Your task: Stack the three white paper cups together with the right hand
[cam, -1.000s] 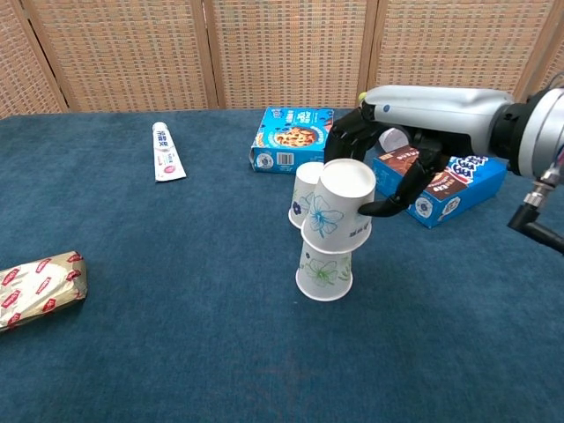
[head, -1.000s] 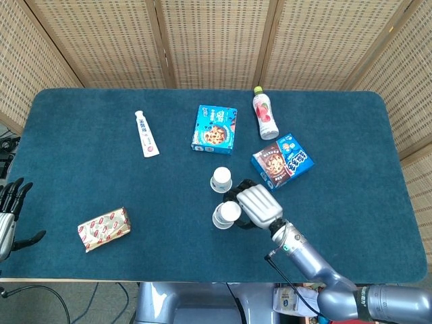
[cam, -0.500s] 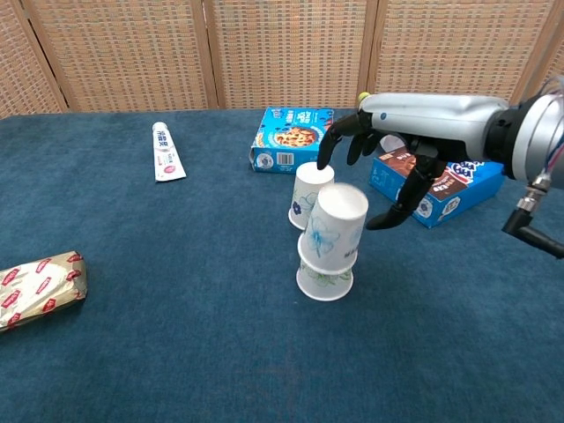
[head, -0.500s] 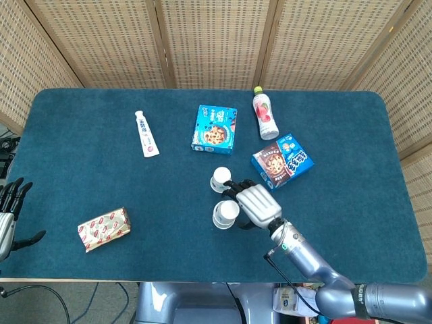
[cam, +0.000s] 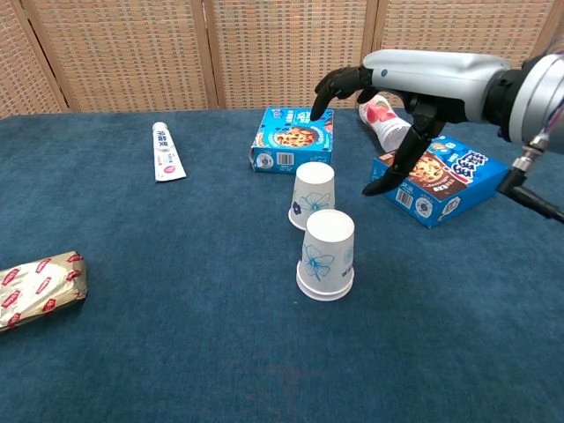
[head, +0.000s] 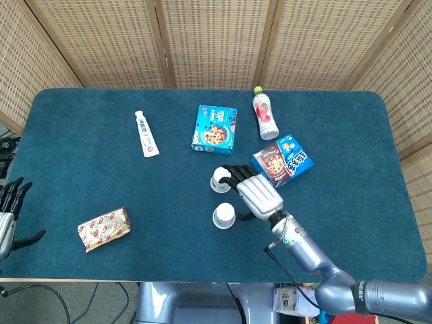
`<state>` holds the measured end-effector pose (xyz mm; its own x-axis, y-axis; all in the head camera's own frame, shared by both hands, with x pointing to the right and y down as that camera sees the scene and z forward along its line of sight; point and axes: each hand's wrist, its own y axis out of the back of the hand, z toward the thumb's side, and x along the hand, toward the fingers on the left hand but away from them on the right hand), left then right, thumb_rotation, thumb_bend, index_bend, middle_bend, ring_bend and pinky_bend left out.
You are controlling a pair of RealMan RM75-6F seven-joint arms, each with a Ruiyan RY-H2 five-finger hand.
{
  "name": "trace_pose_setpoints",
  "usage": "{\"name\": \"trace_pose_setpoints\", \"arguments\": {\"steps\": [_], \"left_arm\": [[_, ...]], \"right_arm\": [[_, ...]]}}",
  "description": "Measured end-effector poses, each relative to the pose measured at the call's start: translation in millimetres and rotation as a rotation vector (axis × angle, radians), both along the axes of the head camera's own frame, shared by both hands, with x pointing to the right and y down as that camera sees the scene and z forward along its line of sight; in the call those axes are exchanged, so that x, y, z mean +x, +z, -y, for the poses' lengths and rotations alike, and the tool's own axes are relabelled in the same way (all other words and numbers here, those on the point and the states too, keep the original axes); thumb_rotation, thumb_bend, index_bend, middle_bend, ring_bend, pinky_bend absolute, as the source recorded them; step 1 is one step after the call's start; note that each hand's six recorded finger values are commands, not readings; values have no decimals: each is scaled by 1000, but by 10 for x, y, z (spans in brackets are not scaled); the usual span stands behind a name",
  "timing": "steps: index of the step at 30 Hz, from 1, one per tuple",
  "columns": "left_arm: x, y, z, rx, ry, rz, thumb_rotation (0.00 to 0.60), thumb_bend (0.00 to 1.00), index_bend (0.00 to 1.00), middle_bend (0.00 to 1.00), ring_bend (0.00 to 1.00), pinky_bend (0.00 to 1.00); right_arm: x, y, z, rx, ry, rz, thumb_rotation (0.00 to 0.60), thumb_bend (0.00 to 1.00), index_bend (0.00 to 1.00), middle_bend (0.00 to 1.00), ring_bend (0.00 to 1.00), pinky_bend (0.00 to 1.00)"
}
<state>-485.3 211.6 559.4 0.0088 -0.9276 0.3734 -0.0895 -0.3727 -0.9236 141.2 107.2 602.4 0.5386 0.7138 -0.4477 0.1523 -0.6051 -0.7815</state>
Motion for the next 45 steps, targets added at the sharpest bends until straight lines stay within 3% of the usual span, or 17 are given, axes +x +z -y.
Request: {"name": "trace_pose_setpoints", "arguments": {"steps": [11, 20, 25, 30, 34, 40, 45], "left_arm": [[-40, 34, 54, 10, -20, 22, 600, 106, 0, 0, 0, 0], [-73, 67, 95, 1, -38, 28, 600, 106, 0, 0, 0, 0], [-100, 86, 112, -6, -46, 32, 600, 106, 0, 0, 0, 0], [-129, 109, 135, -13, -57, 36, 600, 106, 0, 0, 0, 0], [-139, 130, 141, -20, -60, 38, 600, 106, 0, 0, 0, 0], [-134, 153, 150, -24, -59, 42, 600, 105, 0, 0, 0, 0], [-128, 158, 144, -26, -59, 45, 600, 106, 0, 0, 0, 0]], "right_arm": [[7, 515, 389, -28, 87, -80, 600, 251, 258, 181, 127, 142], [-117, 942, 454, -95, 106, -117, 600, 250, 258, 219, 129, 142], [-191, 1130, 443, -126, 108, -127, 600, 260, 258, 282, 188, 126], [-262, 1213, 448, -128, 117, -123, 600, 341, 263, 306, 195, 101], [-268, 1256, 488, -129, 136, -122, 600, 400, 335, 350, 219, 101], [-251, 1282, 519, -143, 170, -101, 600, 420, 442, 450, 249, 101], [-250, 1275, 526, -154, 191, -73, 600, 433, 456, 473, 256, 101]]}}
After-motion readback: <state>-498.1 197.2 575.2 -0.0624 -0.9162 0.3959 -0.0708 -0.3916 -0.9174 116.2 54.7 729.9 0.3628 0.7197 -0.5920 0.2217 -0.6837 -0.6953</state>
